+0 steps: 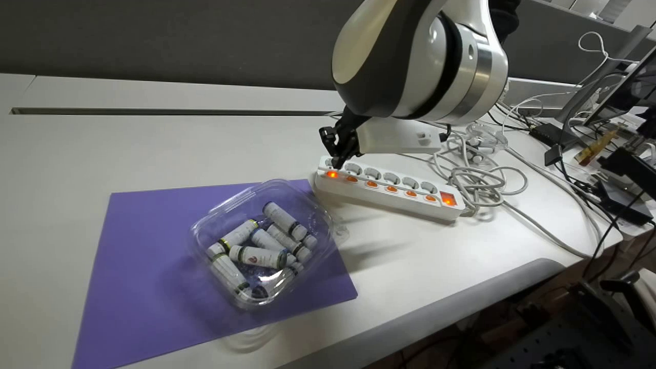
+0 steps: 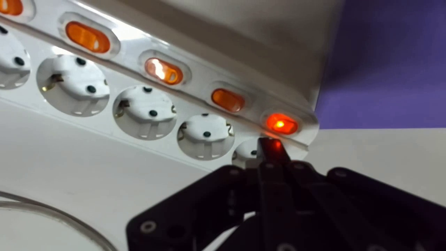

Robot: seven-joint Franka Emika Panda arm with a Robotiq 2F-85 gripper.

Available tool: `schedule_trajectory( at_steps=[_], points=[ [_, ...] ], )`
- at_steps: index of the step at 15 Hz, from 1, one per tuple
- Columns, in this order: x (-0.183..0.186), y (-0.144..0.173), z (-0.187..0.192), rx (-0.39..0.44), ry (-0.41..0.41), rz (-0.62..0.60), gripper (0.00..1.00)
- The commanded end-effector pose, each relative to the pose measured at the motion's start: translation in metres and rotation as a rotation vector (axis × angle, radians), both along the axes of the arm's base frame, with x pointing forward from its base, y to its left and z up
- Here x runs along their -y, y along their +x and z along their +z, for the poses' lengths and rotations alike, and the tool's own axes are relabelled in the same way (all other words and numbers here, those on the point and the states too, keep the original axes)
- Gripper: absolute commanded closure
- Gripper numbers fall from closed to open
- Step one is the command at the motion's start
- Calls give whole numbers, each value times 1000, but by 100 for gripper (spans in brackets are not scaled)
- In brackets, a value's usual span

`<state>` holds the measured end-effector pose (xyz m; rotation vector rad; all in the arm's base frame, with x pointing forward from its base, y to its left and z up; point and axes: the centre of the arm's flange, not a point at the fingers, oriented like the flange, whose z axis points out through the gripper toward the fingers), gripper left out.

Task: Turn off the first switch from the left

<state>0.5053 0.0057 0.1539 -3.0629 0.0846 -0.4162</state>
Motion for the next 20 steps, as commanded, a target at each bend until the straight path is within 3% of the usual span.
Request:
schedule_trajectory(
  at_steps=[1, 20],
  points=[
    [-5, 0, 12, -14, 8, -10, 100],
    [-14, -6, -13, -86, 5, -10, 100]
  ],
)
